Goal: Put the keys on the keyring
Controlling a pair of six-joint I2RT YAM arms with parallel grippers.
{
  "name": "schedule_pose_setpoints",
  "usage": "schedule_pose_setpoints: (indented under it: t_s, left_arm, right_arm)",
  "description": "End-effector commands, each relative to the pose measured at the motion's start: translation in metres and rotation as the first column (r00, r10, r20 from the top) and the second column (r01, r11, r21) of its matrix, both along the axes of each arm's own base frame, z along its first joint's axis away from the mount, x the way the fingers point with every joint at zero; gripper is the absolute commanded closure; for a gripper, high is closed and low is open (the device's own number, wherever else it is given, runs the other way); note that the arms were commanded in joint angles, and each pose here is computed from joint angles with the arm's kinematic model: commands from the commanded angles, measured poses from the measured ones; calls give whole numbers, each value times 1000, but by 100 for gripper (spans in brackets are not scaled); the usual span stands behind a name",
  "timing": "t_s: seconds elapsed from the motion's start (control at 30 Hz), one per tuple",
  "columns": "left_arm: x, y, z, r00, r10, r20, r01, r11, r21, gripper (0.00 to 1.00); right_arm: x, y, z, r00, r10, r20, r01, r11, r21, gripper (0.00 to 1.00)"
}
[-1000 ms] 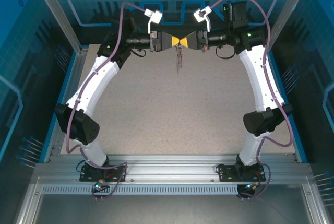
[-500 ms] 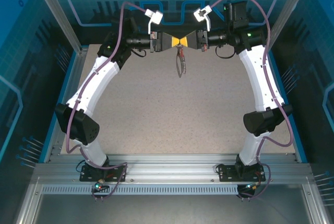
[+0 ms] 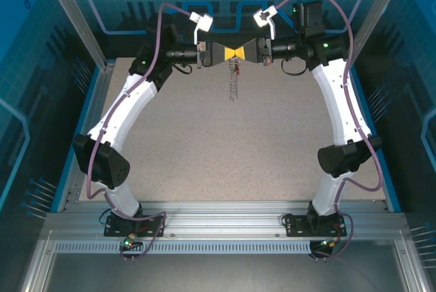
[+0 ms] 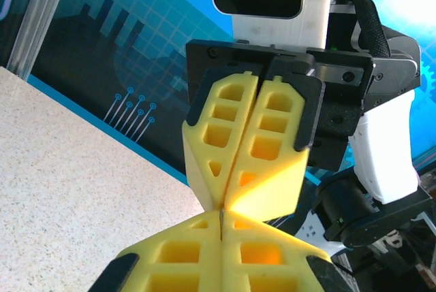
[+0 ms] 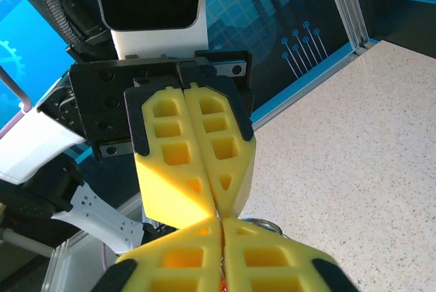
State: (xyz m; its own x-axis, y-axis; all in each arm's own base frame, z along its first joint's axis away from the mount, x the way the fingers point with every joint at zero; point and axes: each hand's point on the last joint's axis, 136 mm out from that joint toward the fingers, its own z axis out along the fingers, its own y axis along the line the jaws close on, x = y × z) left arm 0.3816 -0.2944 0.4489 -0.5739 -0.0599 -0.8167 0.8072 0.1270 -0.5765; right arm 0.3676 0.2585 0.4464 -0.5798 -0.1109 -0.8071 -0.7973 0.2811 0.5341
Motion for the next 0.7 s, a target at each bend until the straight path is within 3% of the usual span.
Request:
schedule_pose_setpoints:
  t_s: [0.0, 0.17, 0.37, 0.67]
  left_arm:
    - [1, -1, 11, 1000, 13, 27, -12, 999, -46, 100]
    - [1, 1, 27, 999, 20, 43, -16, 995, -96, 100]
    - [-1, 2, 43, 998, 26, 64, -18, 992, -125, 100]
    - [1, 3, 53, 996, 40, 74, -29, 989, -144, 100]
  right_arm:
    - [3, -11, 16, 999, -39, 18, 38, 998, 51, 73]
    - [8, -40, 26, 986, -163, 32, 158, 982, 106, 63]
    - [0, -54, 10, 955, -293, 52, 288, 955, 74, 55]
    - [-20, -49, -17, 917, -387, 100, 387, 922, 19, 40]
